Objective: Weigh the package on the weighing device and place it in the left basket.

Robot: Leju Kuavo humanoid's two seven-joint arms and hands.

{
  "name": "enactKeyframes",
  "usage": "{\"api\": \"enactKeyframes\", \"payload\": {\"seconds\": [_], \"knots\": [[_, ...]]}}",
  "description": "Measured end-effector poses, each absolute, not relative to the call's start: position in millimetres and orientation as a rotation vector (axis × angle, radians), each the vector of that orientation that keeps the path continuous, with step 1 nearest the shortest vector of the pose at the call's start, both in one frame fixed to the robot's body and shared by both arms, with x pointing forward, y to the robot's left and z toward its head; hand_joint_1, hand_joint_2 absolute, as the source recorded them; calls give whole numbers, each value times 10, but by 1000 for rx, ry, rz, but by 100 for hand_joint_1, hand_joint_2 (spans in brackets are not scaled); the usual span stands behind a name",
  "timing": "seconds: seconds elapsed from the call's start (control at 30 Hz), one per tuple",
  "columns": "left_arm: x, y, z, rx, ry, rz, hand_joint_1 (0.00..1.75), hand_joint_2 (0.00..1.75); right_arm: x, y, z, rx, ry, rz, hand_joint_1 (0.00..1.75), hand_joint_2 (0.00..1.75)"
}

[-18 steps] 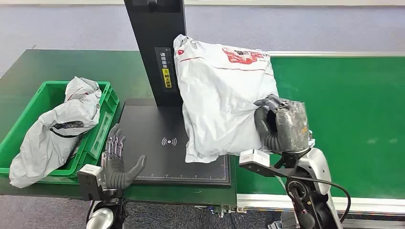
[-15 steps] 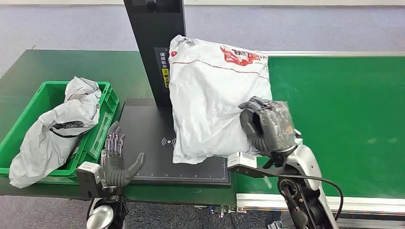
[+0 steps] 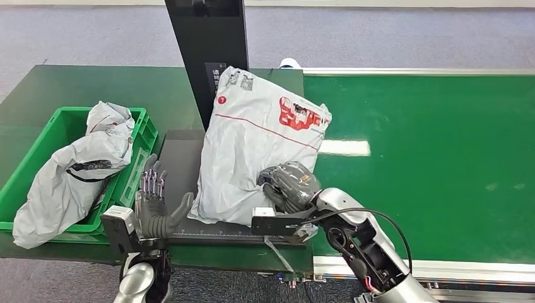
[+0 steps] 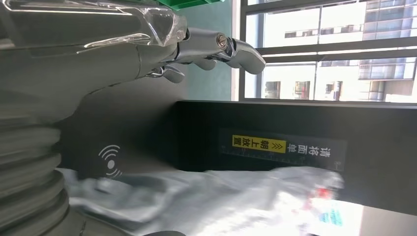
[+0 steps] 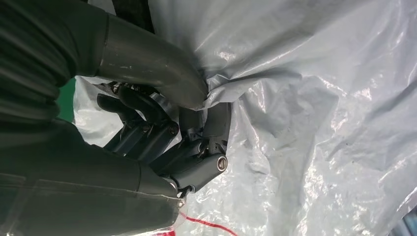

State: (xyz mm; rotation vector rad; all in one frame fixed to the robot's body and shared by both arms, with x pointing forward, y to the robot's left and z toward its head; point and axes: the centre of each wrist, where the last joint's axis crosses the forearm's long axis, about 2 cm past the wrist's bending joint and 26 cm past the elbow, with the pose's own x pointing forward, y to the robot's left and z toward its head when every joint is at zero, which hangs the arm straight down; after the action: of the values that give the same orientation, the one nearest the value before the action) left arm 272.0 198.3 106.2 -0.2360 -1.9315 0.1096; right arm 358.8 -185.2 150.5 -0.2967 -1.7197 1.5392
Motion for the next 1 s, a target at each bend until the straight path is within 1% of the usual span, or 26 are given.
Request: {"api": "enactKeyframes", "payload": {"seconds": [0.23, 0.47, 0.7, 0.73, 0.8, 0.83, 0.87, 0.93, 1.0], "knots": [[2728, 1983, 1061, -229, -1926, 113, 0, 175, 3608, -1871, 1339, -184, -1588, 1608, 175, 175], [2797, 1970, 1104, -235, -1926, 121, 0, 175, 3595, -1842, 1242, 168, -1525, 1642, 175, 175], [2839, 1965, 1145, -225, -1944, 140, 0, 175, 3539, -1850, 1254, 519, -1574, 1539, 175, 175], [2844, 1963, 1150, -221, -1949, 143, 0, 175, 3528, -1844, 1271, 552, -1589, 1528, 165, 175], [2849, 1960, 1157, -217, -1955, 147, 0, 175, 3523, -1831, 1311, 539, -1618, 1523, 85, 175], [2850, 1959, 1157, -215, -1957, 150, 0, 175, 3528, -1829, 1329, 492, -1635, 1525, 42, 175], [2846, 1959, 1155, -213, -1958, 151, 0, 175, 3537, -1831, 1346, 425, -1655, 1523, 8, 175], [2828, 1962, 1144, -210, -1958, 154, 0, 175, 3561, -1844, 1373, 290, -1698, 1506, 2, 175], [2801, 1964, 1129, -207, -1958, 153, 0, 175, 3581, -1865, 1391, 211, -1730, 1483, 2, 175]]}}
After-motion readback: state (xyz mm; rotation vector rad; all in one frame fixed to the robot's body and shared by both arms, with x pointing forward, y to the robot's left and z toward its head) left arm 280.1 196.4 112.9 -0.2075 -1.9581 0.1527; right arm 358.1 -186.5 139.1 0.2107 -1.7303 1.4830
